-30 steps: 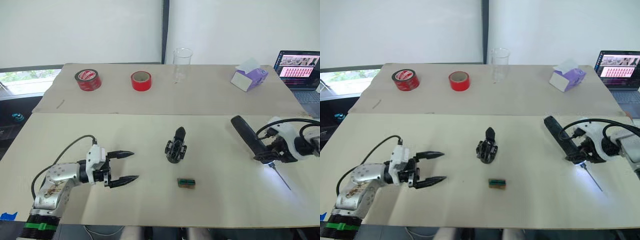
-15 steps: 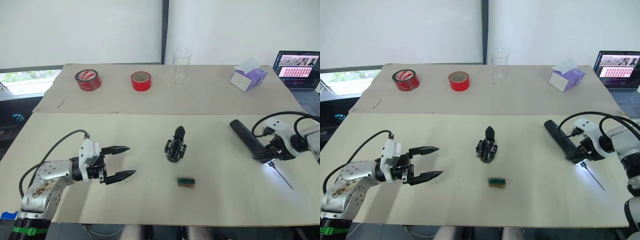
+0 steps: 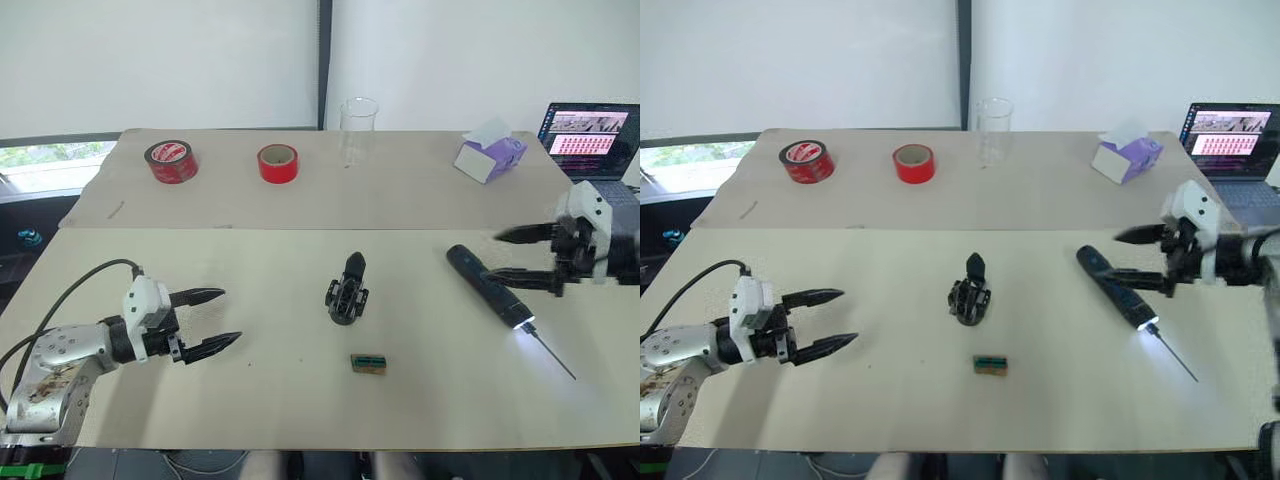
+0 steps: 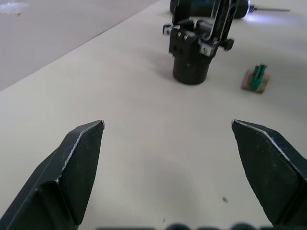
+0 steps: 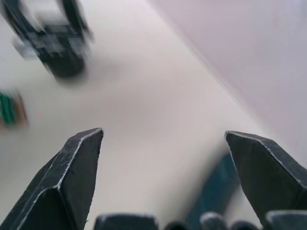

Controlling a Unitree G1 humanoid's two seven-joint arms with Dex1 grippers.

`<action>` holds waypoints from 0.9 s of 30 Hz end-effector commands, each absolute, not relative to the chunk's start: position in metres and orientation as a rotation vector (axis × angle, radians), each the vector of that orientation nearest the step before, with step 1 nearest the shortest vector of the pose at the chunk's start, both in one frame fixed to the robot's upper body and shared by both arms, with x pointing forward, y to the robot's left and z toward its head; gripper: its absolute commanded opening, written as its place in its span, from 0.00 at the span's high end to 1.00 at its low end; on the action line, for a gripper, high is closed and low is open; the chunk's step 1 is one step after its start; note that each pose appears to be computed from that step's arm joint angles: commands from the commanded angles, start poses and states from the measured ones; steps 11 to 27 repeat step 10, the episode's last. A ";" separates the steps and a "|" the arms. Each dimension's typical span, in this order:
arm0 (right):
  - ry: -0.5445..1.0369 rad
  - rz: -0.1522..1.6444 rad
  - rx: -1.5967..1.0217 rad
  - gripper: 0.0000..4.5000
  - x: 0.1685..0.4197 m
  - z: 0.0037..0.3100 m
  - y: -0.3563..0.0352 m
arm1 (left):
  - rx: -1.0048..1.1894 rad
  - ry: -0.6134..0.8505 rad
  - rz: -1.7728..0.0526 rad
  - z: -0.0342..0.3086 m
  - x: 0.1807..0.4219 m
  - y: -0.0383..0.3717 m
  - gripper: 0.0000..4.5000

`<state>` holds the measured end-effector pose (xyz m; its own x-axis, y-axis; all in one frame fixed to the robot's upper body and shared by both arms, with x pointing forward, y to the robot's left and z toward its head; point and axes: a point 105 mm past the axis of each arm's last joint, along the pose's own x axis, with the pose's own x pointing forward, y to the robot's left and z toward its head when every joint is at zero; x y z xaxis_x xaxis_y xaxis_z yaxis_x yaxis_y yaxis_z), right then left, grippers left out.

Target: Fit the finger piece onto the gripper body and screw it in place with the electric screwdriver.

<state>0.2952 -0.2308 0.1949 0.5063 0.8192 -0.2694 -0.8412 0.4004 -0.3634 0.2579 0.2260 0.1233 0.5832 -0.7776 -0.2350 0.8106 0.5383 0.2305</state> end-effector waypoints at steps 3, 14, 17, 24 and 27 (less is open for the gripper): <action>-0.130 1.152 -0.563 0.01 0.261 0.176 -0.202 | 0.477 0.106 -0.901 0.112 0.257 0.236 0.00; -0.177 1.159 -0.549 0.01 0.258 0.156 -0.206 | 0.508 0.096 -0.922 0.111 0.258 0.234 0.00; -0.177 1.159 -0.549 0.01 0.258 0.156 -0.206 | 0.508 0.096 -0.922 0.111 0.258 0.234 0.00; -0.177 1.159 -0.549 0.01 0.258 0.156 -0.206 | 0.508 0.096 -0.922 0.111 0.258 0.234 0.00; -0.177 1.159 -0.549 0.01 0.258 0.156 -0.206 | 0.508 0.096 -0.922 0.111 0.258 0.234 0.00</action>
